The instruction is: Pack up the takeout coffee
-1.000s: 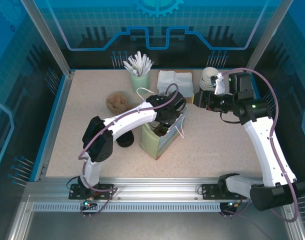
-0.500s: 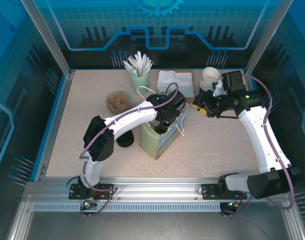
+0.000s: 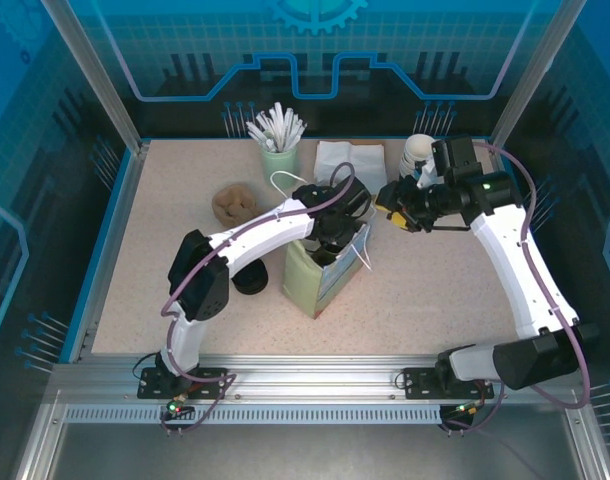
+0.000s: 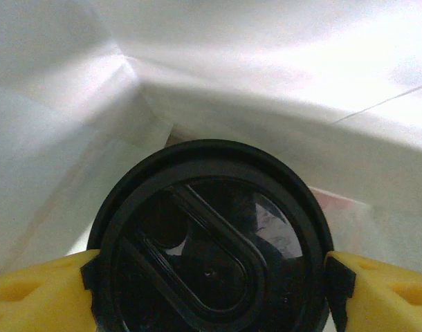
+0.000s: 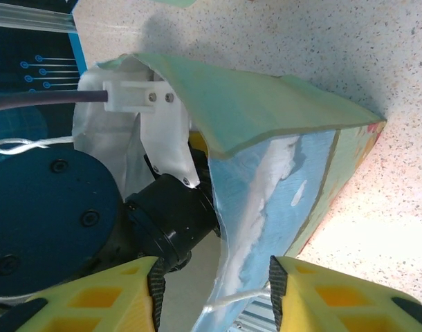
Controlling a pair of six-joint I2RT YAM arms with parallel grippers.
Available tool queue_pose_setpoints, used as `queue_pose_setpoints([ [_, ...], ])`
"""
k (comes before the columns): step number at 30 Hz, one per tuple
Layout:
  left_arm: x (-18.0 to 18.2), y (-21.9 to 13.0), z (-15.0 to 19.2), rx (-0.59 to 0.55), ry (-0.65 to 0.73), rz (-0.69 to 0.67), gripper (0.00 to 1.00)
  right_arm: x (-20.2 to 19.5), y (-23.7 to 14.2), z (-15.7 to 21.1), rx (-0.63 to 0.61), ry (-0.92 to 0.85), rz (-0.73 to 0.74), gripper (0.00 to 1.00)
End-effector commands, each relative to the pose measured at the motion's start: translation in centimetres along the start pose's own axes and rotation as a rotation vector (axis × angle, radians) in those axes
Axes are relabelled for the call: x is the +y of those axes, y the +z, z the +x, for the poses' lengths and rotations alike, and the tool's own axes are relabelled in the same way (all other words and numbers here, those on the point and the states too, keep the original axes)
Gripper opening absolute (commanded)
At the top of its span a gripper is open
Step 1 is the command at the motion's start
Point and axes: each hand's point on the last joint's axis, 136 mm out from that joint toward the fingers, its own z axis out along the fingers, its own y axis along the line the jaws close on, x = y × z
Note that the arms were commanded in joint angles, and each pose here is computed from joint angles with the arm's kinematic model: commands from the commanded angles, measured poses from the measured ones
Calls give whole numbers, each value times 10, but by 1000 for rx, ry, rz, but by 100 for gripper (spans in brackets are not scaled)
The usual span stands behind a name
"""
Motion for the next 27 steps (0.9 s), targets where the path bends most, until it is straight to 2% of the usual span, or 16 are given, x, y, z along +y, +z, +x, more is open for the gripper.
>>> queue_pose_setpoints([
  [1, 1, 6, 16, 105, -21, -1, 86, 6, 3, 3, 20, 1, 5, 47],
  [5, 0, -8, 7, 85, -34, -8, 92, 10, 7, 5, 34, -15, 11, 48],
  [10, 1, -20, 3, 71, -58, -10, 95, 11, 10, 6, 41, -20, 21, 48],
  [27, -4, -60, -4, 26, -134, 37, 96, 1, 24, 6, 65, -49, 72, 51],
])
